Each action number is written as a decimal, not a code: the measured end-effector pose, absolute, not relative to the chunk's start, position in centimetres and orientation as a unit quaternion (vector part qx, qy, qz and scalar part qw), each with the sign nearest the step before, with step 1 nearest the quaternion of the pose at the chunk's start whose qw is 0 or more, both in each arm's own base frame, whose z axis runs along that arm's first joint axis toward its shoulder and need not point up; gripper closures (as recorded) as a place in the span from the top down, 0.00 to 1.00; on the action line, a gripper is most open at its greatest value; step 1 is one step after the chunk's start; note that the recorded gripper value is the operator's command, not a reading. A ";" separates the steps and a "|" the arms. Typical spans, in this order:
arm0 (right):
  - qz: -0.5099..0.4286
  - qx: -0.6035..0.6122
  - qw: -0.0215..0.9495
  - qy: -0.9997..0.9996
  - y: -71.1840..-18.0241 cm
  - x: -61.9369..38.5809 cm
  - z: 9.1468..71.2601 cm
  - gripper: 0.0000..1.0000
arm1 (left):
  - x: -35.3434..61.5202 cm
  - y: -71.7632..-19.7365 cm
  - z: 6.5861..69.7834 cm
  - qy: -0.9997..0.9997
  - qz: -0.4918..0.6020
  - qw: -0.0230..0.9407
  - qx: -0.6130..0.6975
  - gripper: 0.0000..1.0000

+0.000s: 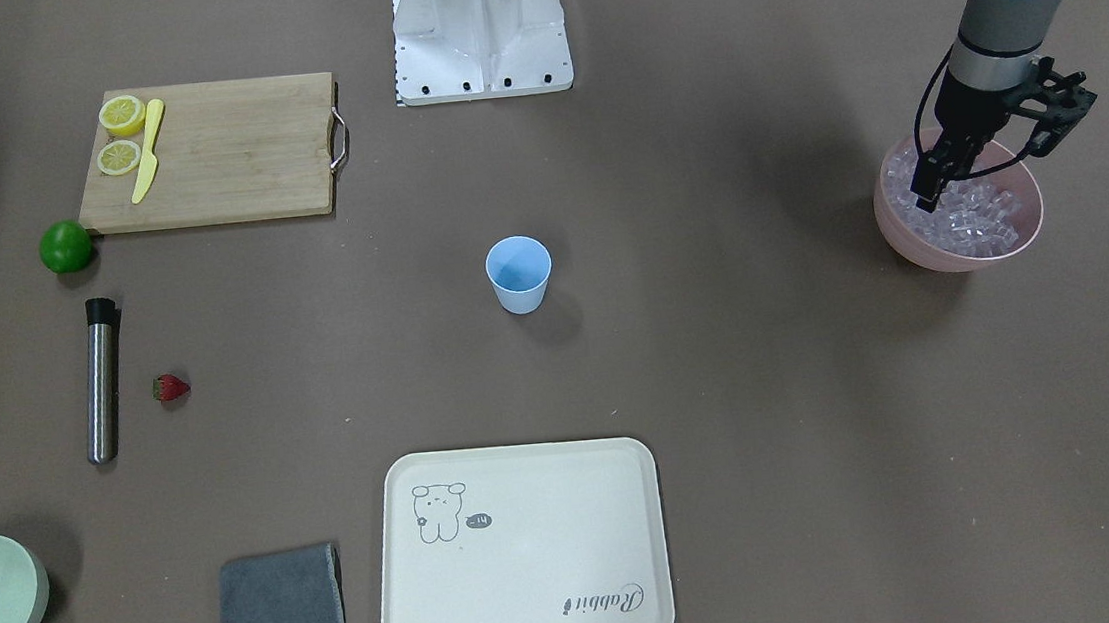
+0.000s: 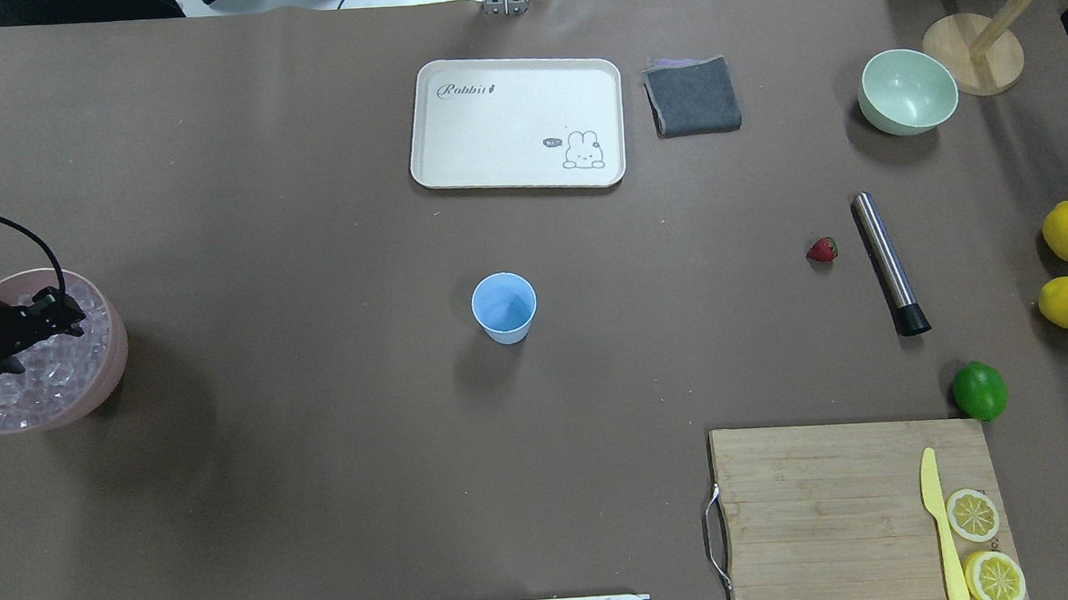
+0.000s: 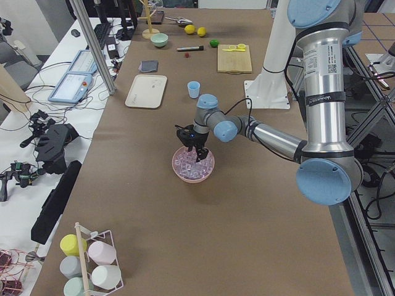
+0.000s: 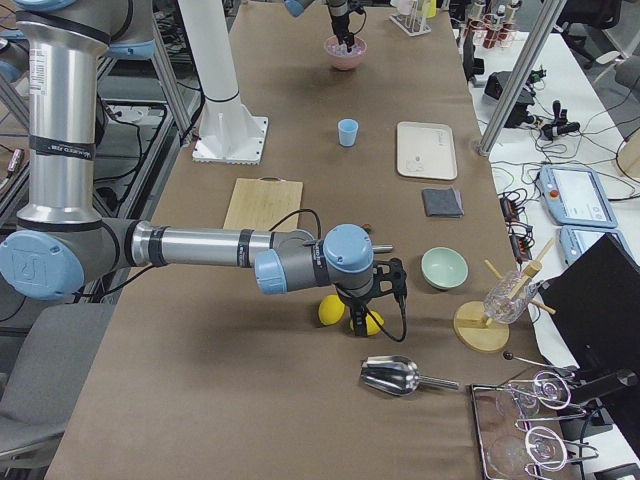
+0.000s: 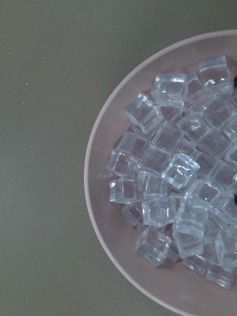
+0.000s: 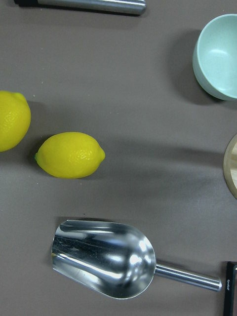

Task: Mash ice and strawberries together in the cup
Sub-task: 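Close the left gripper on an ice cube in the pink bowl, then carry the ice cube with the left gripper over the light-blue cup, then open the left gripper to drop the cube into the cup, then move the left gripper back over the pink bowl of ice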

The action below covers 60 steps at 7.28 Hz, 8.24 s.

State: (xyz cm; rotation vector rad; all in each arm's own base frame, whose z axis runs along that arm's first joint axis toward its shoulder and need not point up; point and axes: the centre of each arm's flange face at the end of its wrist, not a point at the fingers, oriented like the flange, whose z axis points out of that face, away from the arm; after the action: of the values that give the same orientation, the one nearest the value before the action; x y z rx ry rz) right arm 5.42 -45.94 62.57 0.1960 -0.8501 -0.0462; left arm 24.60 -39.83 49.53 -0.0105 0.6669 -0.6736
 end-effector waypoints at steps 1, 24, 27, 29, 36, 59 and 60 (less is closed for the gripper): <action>-0.022 0.095 0.906 -0.412 -45.9 5.4 62.6 1.00 | 24.9 -39.6 49.7 0.320 -0.321 0.891 -0.007 0.76; -0.022 0.096 0.904 -0.415 -45.5 5.4 62.9 1.00 | 21.4 -40.3 46.6 0.320 -0.274 0.907 0.000 0.00; -0.023 0.095 0.904 -0.416 -45.4 5.4 63.0 1.00 | 23.4 -45.0 36.5 0.388 -0.249 0.885 0.062 0.00; -0.022 0.091 0.903 -0.419 -44.9 5.3 63.4 1.00 | 29.9 -47.5 27.2 0.452 -0.219 0.861 0.081 0.00; -0.017 0.084 0.894 -0.439 -43.1 5.1 64.4 1.00 | 51.7 -41.6 14.8 0.482 -0.141 0.854 0.132 0.00; -0.005 0.091 0.894 -0.439 -46.3 5.1 62.9 1.00 | 23.4 -43.8 37.9 0.301 0.016 0.946 0.124 0.97; -0.005 0.091 0.894 -0.439 -46.4 5.1 62.9 1.00 | 22.5 -44.3 41.2 0.299 0.023 0.945 0.132 0.97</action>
State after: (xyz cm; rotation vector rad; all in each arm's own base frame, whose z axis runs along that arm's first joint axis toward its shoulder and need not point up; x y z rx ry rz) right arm 5.07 -46.36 62.90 0.1896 -0.9099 -0.0109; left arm 22.46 -44.26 41.22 0.2685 0.6099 0.0462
